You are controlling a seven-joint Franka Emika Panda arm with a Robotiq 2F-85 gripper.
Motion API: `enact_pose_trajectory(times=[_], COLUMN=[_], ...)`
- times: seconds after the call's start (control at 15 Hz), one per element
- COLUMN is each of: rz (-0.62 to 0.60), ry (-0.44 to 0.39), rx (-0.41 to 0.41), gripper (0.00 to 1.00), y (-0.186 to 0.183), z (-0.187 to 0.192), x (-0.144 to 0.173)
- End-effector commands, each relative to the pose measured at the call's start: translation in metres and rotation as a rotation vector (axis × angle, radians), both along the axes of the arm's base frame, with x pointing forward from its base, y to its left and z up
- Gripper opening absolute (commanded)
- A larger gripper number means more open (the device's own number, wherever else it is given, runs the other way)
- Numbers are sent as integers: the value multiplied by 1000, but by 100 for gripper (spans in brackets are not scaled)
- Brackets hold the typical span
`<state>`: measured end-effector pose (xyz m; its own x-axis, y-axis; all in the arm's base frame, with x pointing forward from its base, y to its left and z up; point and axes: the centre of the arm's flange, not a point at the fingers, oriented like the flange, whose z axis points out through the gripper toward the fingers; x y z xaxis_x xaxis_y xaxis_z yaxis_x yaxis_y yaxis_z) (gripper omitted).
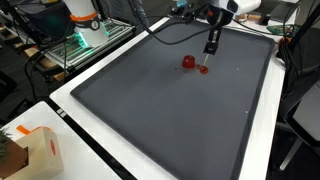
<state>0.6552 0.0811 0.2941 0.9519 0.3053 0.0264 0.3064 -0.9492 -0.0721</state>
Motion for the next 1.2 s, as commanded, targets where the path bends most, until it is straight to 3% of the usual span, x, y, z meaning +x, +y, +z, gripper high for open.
enact_pose_trajectory(times=[0.0, 0.53, 1.13], rz=[10, 5, -2], ry=[-15, -47, -17], rx=[6, -19, -12], gripper=[3, 3, 3], y=[-3, -6, -8], z=[-12, -20, -29], x=[1, 7, 9])
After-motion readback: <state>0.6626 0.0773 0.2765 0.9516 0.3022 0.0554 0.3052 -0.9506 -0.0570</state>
